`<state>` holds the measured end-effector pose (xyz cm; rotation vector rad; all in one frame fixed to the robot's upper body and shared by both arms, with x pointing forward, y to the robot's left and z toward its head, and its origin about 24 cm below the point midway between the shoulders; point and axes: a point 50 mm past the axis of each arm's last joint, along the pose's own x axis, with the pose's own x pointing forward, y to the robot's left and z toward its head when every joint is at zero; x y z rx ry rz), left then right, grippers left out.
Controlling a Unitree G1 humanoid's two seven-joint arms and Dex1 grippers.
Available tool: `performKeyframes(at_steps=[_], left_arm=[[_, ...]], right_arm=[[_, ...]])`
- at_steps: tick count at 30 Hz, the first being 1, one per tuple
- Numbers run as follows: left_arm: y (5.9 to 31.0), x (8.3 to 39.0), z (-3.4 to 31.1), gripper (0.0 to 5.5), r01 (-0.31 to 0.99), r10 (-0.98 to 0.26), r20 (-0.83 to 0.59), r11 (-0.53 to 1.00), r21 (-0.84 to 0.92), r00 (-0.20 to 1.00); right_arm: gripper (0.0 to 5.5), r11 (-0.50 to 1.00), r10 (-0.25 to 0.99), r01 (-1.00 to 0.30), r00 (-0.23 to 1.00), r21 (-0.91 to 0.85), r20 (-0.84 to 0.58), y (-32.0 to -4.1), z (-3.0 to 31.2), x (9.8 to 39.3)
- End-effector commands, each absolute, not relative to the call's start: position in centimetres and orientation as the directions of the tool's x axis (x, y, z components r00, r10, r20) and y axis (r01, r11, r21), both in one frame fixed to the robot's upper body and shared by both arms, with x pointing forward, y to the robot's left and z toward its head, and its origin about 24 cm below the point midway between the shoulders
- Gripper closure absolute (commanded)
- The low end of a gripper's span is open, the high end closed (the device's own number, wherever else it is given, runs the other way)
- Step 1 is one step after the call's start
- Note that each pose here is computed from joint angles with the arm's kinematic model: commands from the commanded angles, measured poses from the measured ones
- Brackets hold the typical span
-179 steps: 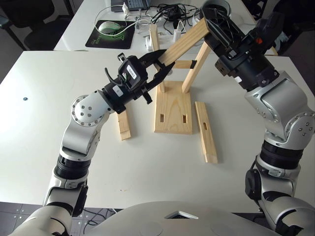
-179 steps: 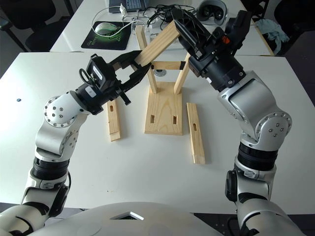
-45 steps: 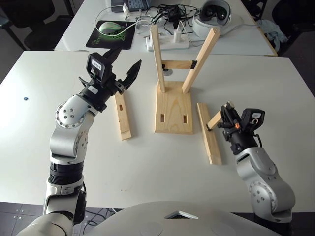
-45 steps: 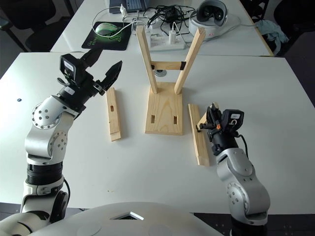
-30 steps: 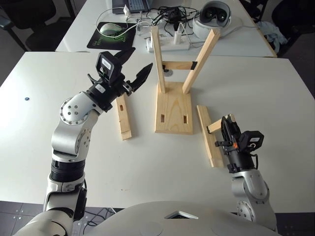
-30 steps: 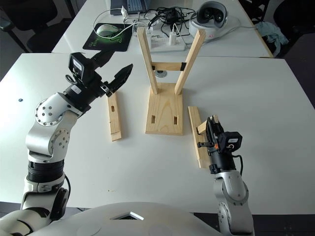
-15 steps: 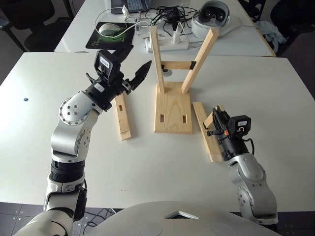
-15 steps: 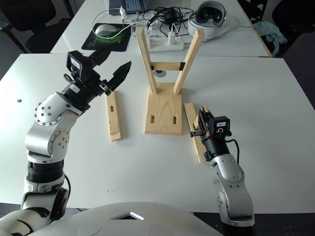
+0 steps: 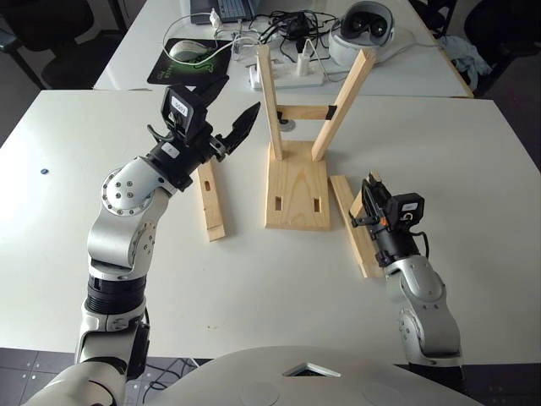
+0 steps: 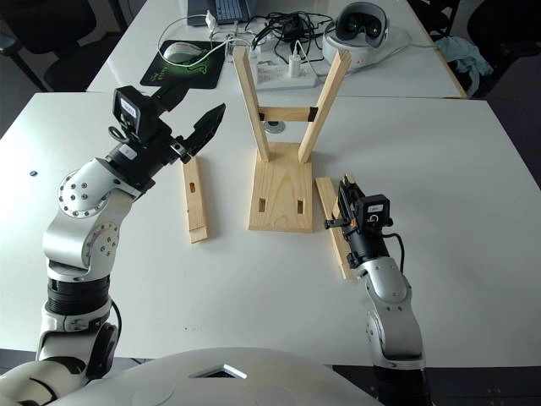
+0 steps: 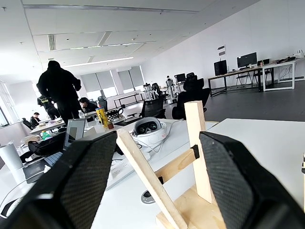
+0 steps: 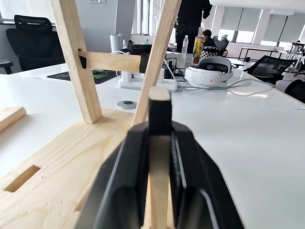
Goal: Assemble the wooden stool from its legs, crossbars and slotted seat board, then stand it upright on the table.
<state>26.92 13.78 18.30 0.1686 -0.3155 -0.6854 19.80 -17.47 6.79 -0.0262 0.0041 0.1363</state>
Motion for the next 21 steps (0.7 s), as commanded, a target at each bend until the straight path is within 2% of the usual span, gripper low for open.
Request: performKeyframes(at_steps=[1, 10, 21], left_arm=[[13.8, 27.1, 18.5, 2.30, 0.582, -0.638, 0.232, 0.767, 0.269, 0.734], [14.0, 26.9, 18.5, 2.30, 0.570, -0.627, 0.235, 0.776, 0.270, 0.743], [14.0, 27.1, 18.7, 2.30, 0.586, -0.645, 0.229, 0.762, 0.277, 0.730]], right_arm=[[5.09, 0.995, 0.097, -0.099, 0.944, 0.008, -0.317, -19.0, 1.3, 17.3], [5.09, 0.994, 0.108, -0.111, 0.938, 0.009, -0.328, -19.8, 0.9, 16.0], [5.09, 0.996, 0.089, -0.090, 0.921, 0.015, -0.380, -20.7, -1.1, 12.1]])
